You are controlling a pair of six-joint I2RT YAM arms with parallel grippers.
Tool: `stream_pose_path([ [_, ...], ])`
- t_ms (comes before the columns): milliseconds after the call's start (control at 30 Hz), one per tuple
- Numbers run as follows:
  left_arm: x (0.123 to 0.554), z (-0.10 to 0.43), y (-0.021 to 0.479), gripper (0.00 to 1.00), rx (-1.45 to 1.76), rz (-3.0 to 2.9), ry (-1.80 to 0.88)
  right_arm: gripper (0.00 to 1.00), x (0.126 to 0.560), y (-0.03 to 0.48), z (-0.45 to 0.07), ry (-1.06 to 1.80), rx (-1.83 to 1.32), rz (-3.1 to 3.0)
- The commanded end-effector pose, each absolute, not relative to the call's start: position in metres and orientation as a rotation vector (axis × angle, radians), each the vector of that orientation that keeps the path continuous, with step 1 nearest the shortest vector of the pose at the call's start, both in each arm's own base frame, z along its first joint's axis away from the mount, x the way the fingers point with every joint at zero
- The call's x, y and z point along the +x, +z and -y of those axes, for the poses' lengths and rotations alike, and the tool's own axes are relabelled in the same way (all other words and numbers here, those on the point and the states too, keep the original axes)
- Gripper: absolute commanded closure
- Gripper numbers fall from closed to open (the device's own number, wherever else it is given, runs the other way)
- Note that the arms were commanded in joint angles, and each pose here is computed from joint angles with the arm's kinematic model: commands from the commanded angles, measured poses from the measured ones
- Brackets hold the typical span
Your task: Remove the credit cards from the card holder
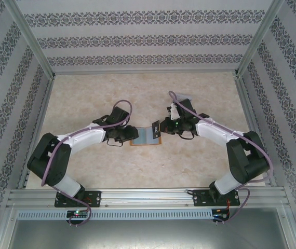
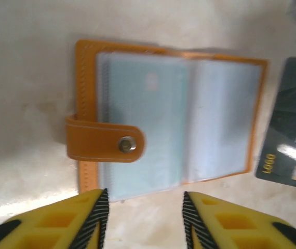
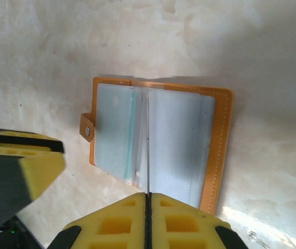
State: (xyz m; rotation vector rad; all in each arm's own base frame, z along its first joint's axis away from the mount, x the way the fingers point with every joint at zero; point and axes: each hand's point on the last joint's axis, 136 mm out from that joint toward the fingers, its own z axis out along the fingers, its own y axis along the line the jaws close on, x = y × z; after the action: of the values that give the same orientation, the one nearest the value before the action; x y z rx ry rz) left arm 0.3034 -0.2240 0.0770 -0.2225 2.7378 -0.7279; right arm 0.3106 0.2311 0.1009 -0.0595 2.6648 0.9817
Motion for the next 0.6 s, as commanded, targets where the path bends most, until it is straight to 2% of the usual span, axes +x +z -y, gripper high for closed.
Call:
stream_pose_path([
  [0,0.308,0.222,0.106,0.51,-0.179,-2.688,-0.727,1.00,0.315,0.134,-0.223,0.829,-0.211,-2.598],
  [133,0.312,0.218,0.126,0.42,-0.128,-2.640,-0.753,1.00,0.325,0.169,-0.211,0.660,-0.285,-2.532],
  [233,0.314,0.215,0.139,0.22,-0.078,-2.614,-0.767,1.00,0.333,0.196,-0.199,0.496,-0.318,-2.468],
  [300,0.314,0.211,0.149,0.13,-0.052,-2.583,-0.768,1.00,0.338,0.212,-0.190,0.351,-0.365,-2.411],
  [433,0.311,0.206,0.170,0.04,0.016,-2.516,-0.770,1.00,0.339,0.223,-0.192,0.157,-0.674,-2.276],
  [567,0.306,0.201,0.185,0.03,0.064,-2.466,-0.767,1.00,0.335,0.224,-0.192,0.111,-0.834,-2.212],
])
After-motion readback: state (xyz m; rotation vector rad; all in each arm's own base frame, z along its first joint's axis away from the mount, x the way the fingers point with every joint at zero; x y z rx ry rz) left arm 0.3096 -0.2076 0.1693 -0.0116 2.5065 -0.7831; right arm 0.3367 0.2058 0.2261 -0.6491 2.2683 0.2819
